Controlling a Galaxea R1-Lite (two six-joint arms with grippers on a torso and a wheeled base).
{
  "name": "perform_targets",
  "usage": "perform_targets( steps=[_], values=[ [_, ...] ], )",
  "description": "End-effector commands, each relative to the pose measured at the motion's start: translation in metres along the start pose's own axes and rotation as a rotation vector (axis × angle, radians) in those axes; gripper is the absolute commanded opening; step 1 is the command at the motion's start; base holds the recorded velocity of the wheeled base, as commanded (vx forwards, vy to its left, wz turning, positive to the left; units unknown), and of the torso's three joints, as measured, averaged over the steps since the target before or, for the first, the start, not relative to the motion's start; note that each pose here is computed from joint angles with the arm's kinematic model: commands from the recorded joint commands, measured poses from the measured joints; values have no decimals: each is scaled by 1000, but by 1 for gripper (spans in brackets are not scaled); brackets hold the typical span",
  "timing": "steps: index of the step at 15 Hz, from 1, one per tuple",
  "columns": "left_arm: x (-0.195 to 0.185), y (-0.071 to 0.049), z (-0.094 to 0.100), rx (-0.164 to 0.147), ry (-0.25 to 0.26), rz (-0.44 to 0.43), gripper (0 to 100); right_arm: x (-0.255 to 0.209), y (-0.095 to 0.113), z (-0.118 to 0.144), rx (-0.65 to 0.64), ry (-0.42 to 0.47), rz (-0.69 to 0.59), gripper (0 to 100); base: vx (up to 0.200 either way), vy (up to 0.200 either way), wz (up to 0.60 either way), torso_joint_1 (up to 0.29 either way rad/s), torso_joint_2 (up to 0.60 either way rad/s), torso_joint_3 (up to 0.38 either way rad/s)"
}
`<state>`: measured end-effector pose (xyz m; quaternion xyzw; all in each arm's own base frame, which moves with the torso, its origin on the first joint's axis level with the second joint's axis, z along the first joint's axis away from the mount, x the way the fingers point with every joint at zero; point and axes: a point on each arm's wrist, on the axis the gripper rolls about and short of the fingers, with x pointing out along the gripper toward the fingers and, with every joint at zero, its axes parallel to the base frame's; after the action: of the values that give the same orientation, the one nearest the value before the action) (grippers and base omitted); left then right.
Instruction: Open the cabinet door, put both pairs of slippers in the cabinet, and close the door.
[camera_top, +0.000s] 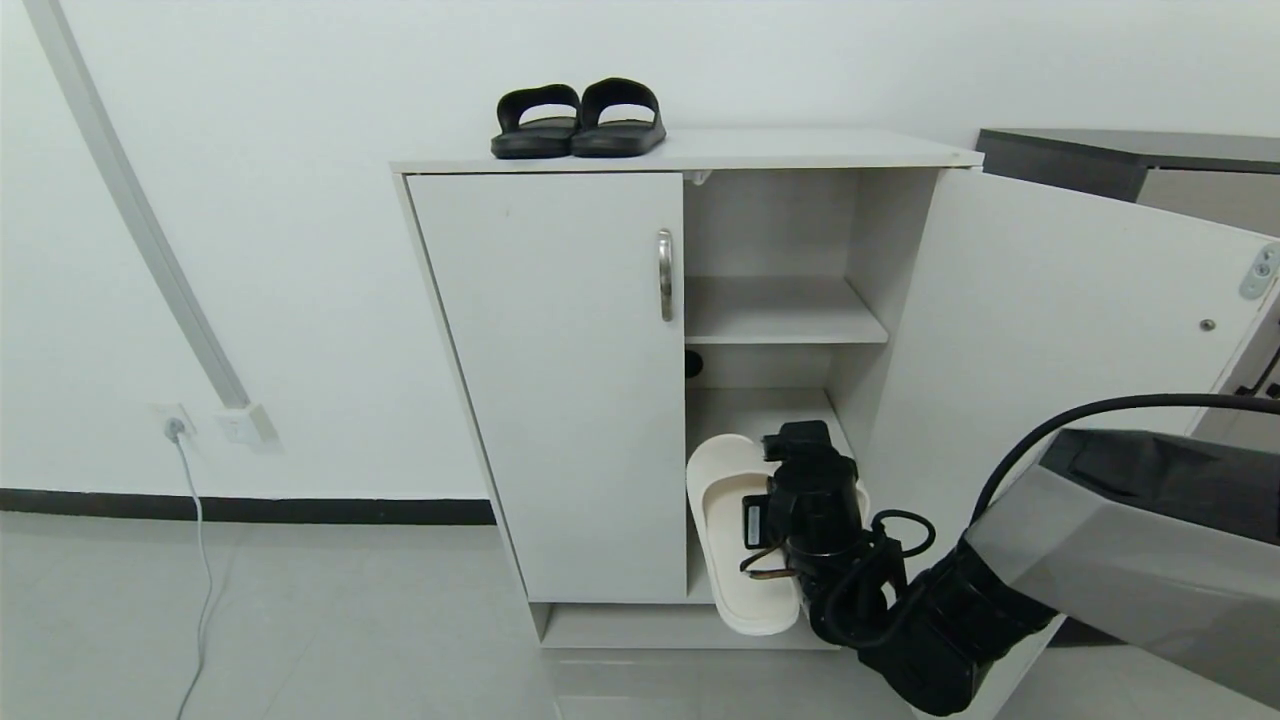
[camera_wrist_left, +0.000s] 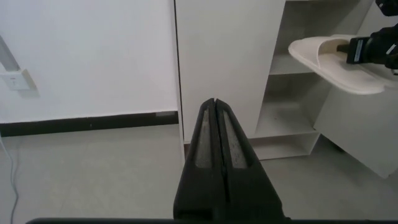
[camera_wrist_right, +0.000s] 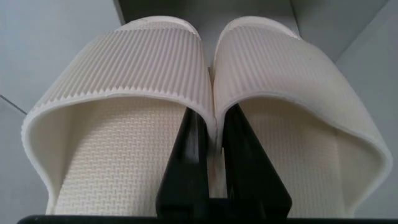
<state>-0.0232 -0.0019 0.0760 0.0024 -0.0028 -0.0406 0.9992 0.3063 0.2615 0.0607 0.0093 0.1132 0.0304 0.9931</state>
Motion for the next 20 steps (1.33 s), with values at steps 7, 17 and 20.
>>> perform_targets(
  steps=[7,17,20],
  values=[
    [0,0,0,0,2,0,0,11,4,-28,-35,51,-3,0,0,0,0,0,0,0],
    [0,0,0,0,2,0,0,24,-6,-28,-23,44,-48,0,0,0,0,2,1,-180],
    [0,0,0,1,2,0,0,29,-9,-25,9,-28,-51,0,0,0,0,4,4,-146]
  ],
)
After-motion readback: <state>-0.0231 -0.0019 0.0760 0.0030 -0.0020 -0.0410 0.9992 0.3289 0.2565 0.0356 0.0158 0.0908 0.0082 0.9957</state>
